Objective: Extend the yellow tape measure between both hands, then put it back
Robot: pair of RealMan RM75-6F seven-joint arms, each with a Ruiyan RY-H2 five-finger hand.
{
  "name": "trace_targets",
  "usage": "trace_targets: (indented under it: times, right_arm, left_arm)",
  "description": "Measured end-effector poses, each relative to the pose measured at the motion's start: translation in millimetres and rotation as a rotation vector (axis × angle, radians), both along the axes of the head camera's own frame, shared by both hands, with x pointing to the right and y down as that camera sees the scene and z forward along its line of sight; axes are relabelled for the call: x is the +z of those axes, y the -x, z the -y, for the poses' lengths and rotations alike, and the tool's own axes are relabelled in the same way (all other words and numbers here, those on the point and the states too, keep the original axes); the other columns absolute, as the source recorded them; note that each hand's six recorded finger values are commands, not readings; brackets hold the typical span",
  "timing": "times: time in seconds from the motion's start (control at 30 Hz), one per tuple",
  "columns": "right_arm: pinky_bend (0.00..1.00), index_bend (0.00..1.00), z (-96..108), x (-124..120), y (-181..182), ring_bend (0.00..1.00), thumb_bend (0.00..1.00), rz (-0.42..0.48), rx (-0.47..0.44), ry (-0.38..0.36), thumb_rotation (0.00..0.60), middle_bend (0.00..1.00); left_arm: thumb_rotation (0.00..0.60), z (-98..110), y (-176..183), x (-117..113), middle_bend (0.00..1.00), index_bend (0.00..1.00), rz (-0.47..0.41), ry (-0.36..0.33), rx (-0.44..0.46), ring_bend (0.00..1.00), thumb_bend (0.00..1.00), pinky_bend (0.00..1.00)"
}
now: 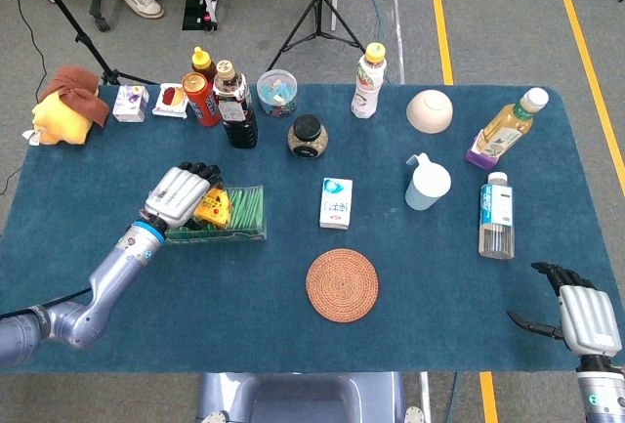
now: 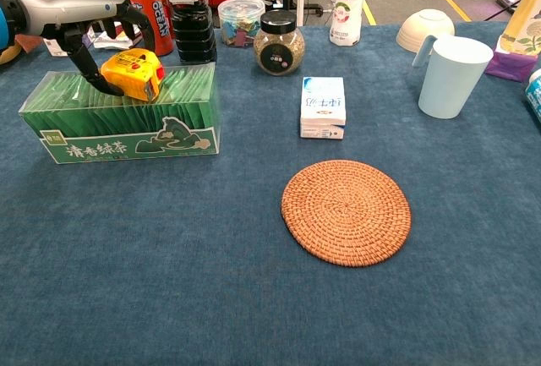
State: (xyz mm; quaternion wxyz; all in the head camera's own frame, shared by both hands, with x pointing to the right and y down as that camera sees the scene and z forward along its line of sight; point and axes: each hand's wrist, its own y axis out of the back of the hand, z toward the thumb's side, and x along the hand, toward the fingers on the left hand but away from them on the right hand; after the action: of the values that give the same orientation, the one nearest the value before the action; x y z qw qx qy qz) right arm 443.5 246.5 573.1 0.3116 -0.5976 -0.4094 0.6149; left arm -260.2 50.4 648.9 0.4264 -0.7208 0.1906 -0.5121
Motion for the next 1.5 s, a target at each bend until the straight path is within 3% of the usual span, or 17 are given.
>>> trace_targets:
  times: [0.43, 0.73, 1.1, 1.5]
  right_arm:
    - [0.38, 0.24, 2.6, -3.3, 4.5, 0.30, 0.14, 0.015, -0.011, -0.010, 0.361, 0.30]
    - [0.40, 0.24, 15.6, -6.9, 27.7, 0.31, 0.16, 0.090, -0.063, -0.027, 0.359, 0.29]
    - [0.42, 0.24, 38.9, -2.8, 72.8, 0.32, 0.17, 0.318, -0.077, -0.038, 0.360, 0.31]
    - [0.41, 0.17, 54.1, 6.0, 120.4, 0.29, 0.18, 0.589, -0.004, -0.020, 0.358, 0.26]
  left_arm:
    - [0.600, 5.5, -3.5, -10.3, 0.44, 0.55, -0.059, -0.021, -0.019, 0.42, 0.26, 0.51]
    - [0.600, 12.9, -12.9, -28.7, 0.49, 0.59, -0.093, -0.033, 0.023, 0.45, 0.29, 0.54]
    - [0.600, 12.8, -47.5, -47.4, 0.49, 0.60, -0.141, 0.013, 0.124, 0.46, 0.29, 0.54]
    - [0.600, 10.1, -87.8, -54.8, 0.50, 0.62, -0.204, 0.073, 0.175, 0.46, 0.30, 0.54]
